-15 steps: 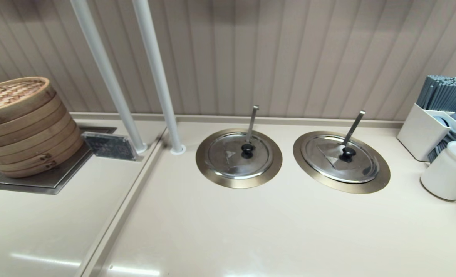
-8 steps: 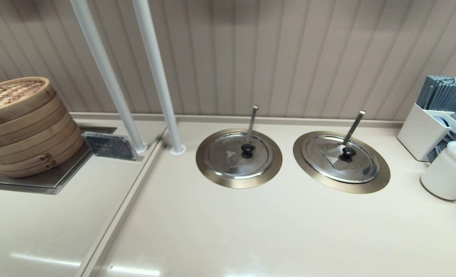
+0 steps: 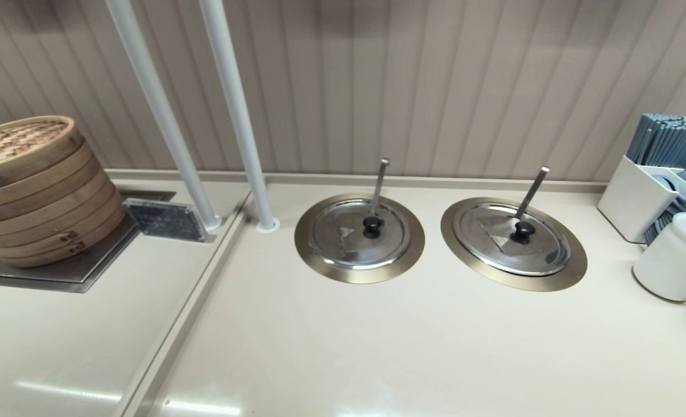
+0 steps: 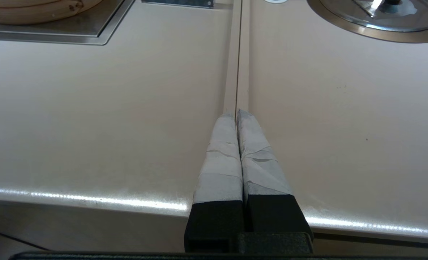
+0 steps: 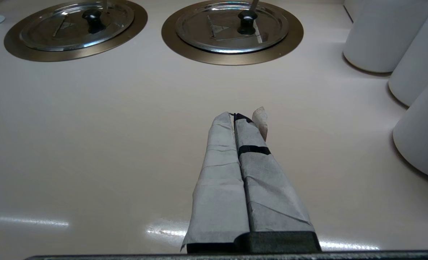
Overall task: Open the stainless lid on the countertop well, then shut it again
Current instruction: Open the lid
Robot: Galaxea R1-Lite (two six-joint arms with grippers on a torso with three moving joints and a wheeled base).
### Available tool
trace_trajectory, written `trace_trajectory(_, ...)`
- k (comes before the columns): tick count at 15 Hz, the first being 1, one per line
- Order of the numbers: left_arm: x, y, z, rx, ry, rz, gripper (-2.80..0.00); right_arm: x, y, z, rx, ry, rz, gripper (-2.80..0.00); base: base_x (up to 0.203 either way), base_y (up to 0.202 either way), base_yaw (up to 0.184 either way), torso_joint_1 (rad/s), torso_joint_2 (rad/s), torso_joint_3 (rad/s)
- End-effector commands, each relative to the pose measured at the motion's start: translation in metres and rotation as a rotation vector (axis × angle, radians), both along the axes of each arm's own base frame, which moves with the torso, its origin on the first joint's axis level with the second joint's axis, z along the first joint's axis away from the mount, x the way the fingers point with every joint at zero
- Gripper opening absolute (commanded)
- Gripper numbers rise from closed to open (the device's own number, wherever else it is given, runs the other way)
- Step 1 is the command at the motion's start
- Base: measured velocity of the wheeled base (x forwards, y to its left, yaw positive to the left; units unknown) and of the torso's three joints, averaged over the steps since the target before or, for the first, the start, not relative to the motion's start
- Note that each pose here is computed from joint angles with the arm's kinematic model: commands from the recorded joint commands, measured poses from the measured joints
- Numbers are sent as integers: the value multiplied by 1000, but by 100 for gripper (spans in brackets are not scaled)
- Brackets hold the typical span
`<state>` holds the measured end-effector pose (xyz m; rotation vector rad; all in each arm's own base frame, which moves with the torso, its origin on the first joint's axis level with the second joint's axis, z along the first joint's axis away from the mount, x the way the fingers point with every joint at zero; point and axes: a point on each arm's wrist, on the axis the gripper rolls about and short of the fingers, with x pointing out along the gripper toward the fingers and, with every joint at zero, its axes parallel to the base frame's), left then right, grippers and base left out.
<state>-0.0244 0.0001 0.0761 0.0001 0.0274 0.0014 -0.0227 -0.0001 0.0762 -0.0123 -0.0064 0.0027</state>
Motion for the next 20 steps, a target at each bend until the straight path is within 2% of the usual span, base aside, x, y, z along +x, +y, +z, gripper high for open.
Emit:
trace_trajectory(1,0,0,0,0,0,0,-280,0,0,1,-4,0,0,-280,0,0,0,0,0,0)
trace_trajectory(3,0,0,0,0,0,0,-280,-3,0,16,23,-30,-1,-280,0,0,0,0,0,0)
trace_trajectory(5,0,0,0,0,0,0,-280,-15,0,64,79,-112,3,-280,0,0,0,0,0,0)
trace_trajectory(6,0,0,0,0,0,0,-280,-18,0,87,94,-122,5,-280,0,0,0,0,0,0)
trace_trajectory(8,0,0,0,0,0,0,-280,-11,0,113,71,-82,-1,-280,0,0,0,0,0,0)
trace_trajectory(10,0,0,0,0,0,0,-280,10,0,129,57,11,-23,-280,0,0,0,0,0,0)
trace_trajectory(16,0,0,0,0,0,0,-280,123,-5,141,-8,436,-198,-280,0,0,0,0,0,0)
trace_trajectory(18,0,0,0,0,0,0,-280,161,-7,147,-24,498,-224,-280,0,0,0,0,0,0)
trace_trajectory(20,0,0,0,0,0,0,-280,201,-9,170,-24,469,-236,-280,0,0,0,0,0,0)
